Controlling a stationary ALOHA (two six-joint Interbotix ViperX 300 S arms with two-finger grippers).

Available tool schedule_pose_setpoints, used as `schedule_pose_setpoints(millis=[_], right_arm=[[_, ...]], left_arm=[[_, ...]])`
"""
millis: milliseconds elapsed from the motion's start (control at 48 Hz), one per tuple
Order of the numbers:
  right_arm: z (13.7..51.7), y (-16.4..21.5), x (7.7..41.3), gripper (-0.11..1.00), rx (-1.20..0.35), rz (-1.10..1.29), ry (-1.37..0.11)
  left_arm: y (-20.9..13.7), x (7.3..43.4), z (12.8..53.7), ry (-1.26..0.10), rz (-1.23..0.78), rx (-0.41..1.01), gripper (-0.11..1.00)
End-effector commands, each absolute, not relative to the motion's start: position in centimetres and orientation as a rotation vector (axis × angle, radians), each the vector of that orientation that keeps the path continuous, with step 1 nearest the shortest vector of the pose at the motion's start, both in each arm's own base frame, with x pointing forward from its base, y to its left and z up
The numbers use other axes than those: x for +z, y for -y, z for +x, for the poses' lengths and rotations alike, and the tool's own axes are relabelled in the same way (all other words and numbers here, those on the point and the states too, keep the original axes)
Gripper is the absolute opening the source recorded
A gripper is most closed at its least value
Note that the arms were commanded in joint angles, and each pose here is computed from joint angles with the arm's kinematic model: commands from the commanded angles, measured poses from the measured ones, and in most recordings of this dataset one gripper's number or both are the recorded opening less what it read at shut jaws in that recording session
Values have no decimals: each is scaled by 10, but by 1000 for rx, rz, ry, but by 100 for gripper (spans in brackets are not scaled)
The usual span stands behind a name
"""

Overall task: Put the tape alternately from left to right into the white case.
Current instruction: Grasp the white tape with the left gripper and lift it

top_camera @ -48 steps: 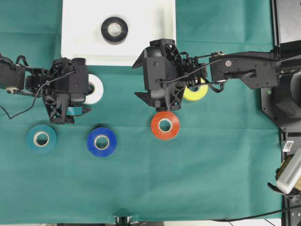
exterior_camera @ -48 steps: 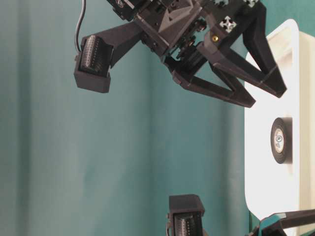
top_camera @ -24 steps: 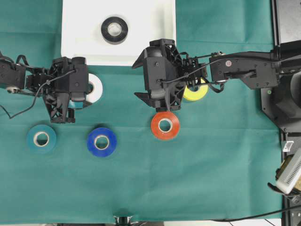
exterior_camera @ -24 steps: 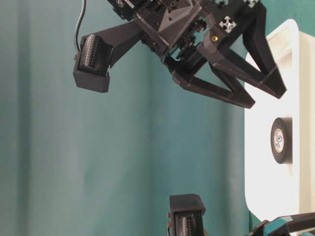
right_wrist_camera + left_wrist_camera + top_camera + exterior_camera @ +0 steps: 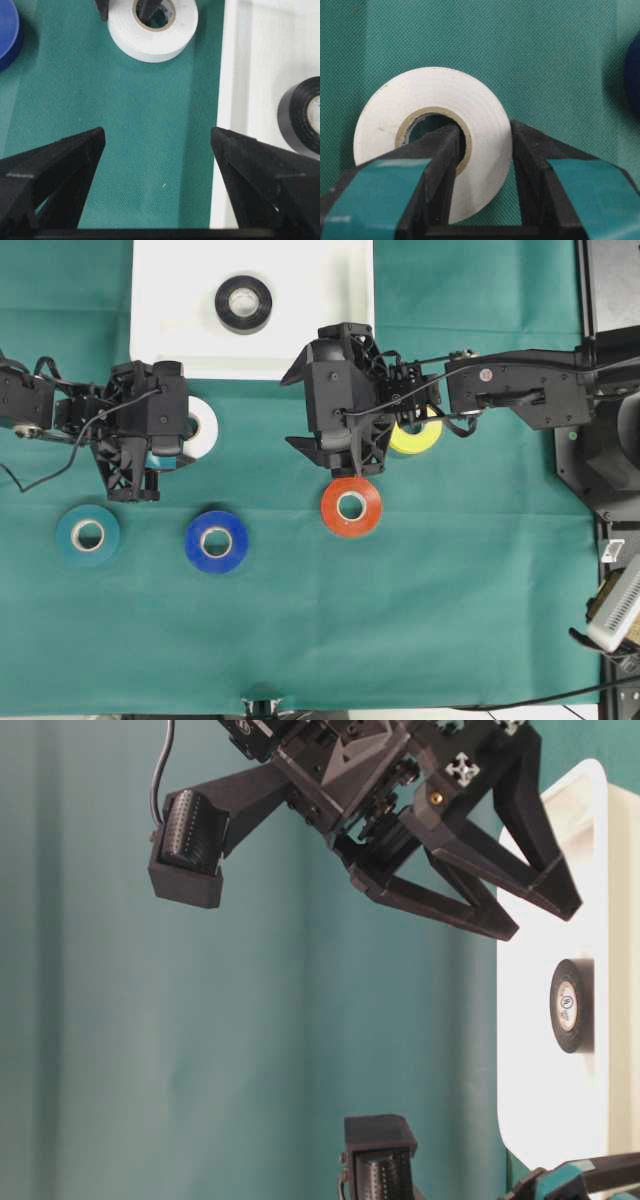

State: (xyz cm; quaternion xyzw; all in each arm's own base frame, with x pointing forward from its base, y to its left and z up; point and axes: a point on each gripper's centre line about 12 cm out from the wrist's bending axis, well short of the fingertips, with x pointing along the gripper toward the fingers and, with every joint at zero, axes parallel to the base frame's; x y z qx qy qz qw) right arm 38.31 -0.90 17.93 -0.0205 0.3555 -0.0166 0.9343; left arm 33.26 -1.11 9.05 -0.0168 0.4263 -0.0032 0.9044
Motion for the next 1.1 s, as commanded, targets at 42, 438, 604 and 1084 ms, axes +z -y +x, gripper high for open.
schedule_pose_setpoints(millis=[42,438,604,1084], right_arm=[[384,8,193,76,-29,-44,-686],[384,7,192,76,-28,-44,-687],[384,7,192,76,-28,-44,-687],[384,8,192,76,-29,-44,-687]], left_arm=[[13,105,337,-837,-35,-13,28],[31,151,334,-719,-17,-70,28],[31,161,330,-709,-14,-72,28],[-17,165,330,-699,19,35,28]])
